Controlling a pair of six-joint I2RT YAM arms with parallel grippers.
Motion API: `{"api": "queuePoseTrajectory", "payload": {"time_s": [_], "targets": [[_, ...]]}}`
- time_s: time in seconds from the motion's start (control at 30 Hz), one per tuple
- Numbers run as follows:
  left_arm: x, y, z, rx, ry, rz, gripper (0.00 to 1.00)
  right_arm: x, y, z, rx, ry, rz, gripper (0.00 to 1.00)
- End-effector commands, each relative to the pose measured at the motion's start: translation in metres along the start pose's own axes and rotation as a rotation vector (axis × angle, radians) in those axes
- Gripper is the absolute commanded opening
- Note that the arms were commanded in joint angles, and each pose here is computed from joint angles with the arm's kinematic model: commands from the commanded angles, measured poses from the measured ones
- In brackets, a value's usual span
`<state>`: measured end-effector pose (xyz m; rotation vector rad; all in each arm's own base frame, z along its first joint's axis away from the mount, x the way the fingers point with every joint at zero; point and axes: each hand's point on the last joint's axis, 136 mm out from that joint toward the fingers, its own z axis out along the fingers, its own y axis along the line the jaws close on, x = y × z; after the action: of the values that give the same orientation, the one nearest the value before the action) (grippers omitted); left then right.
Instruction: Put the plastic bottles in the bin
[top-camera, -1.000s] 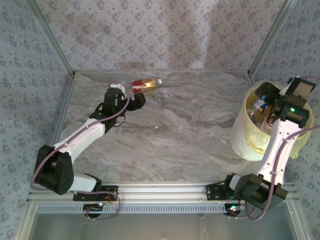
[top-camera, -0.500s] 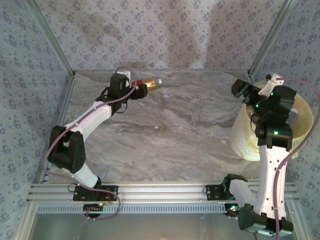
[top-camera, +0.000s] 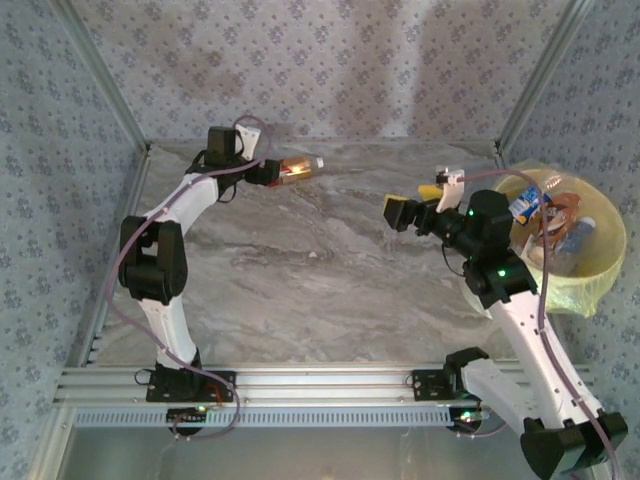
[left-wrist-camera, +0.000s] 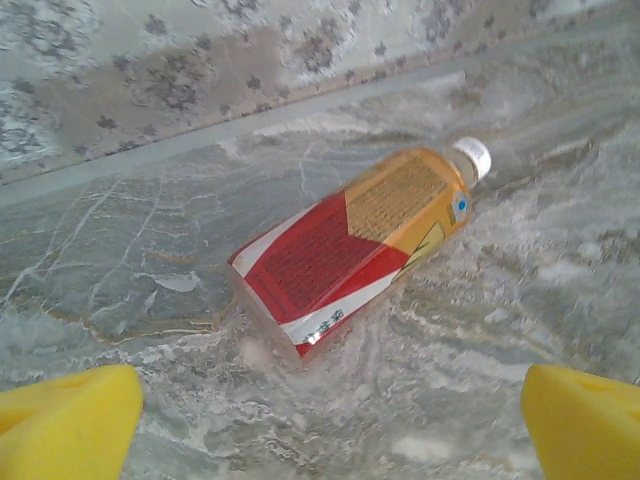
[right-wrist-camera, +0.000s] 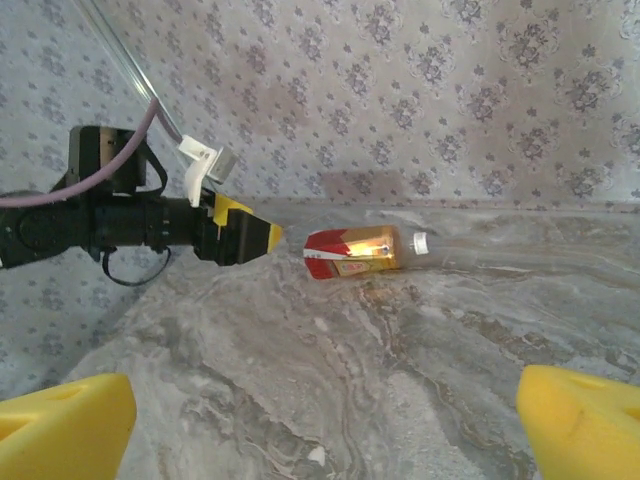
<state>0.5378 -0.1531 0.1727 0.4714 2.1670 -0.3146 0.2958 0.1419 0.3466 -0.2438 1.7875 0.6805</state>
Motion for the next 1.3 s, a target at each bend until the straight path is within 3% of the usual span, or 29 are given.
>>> {"api": "queuePoseTrajectory", "payload": {"time_s": [0.0,0.3,0.63,0.97,1.27], "targets": [[0.005,-0.012,0.008,0.139,0.02,0.15,0.98,-0.007,-0.011,0.004,0.078,-0.037,-0.061,1.0],[0.023,-0.001,0.039,0.232,0.093,0.32,0.98,-0.015,-0.022,0.009,0.144,-0.051,-0.092,1.0],[0.021,0.036,0.094,0.106,0.091,0.525,0.98,-0.012,-0.029,0.019,0.17,-0.012,-0.109,1.0],[0.035,0.003,0.118,0.266,0.091,0.646,0.97,-0.012,-0.034,0.027,0.192,0.009,-0.126,1.0],[0.033,-0.029,0.122,0.365,0.064,0.661,0.84,-0.005,-0.038,0.031,0.208,0.044,-0.134,1.0]]}}
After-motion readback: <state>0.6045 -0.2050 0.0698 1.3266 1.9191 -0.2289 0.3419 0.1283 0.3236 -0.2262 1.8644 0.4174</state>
